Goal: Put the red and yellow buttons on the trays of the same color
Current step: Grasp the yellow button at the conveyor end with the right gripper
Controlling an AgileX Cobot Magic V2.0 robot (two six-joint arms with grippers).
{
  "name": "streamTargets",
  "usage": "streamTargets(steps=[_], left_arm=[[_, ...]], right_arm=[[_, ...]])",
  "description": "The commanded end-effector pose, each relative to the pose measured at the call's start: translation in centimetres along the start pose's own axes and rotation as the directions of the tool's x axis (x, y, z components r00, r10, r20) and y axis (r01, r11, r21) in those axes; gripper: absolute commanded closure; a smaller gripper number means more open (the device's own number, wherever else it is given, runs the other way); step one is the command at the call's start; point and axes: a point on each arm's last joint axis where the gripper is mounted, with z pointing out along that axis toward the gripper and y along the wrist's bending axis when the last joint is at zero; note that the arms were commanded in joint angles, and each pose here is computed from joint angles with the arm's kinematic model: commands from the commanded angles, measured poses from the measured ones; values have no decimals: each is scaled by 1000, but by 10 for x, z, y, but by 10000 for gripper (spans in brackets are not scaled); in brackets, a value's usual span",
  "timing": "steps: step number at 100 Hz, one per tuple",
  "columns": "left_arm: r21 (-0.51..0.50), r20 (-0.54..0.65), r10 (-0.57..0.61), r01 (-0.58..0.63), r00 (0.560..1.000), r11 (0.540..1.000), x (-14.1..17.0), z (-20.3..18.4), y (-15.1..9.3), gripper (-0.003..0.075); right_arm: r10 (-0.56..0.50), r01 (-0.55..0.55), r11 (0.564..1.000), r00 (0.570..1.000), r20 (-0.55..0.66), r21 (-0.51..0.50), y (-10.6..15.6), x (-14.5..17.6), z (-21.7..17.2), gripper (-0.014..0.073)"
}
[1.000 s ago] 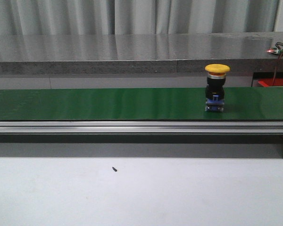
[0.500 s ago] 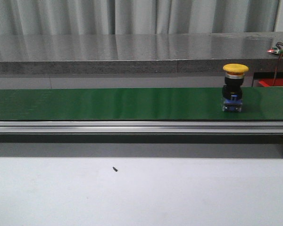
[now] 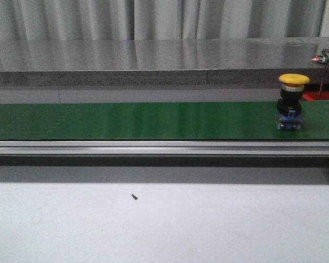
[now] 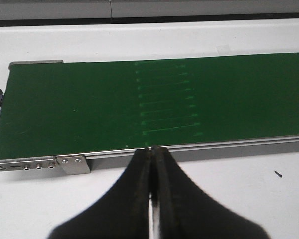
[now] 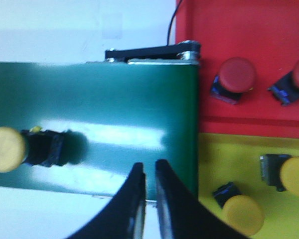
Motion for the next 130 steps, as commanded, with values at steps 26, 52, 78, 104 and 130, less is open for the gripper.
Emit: streamTargets(steps=[26, 52, 78, 104, 130], left_arm=[[3, 116, -15, 14, 993, 1000, -14, -8, -2, 740], [3, 116, -15, 14, 993, 1000, -14, -8, -2, 740], [3, 116, -15, 14, 993, 1000, -14, -8, -2, 740], [3, 116, -15, 14, 993, 1000, -14, -8, -2, 740], [3, 116, -15, 14, 993, 1000, -14, -8, -2, 740]], right_arm=[[-128, 131, 986, 991, 38, -103, 50, -3, -11, -18], [-175, 166, 974, 984, -45, -154, 67, -1, 15, -18], [-159, 141, 976, 982, -101, -167, 65, -1, 40, -18], [-164, 147, 981, 978, -130, -128, 57, -3, 71, -18], [-158, 136, 982, 971, -181, -128, 54, 0, 90, 3]])
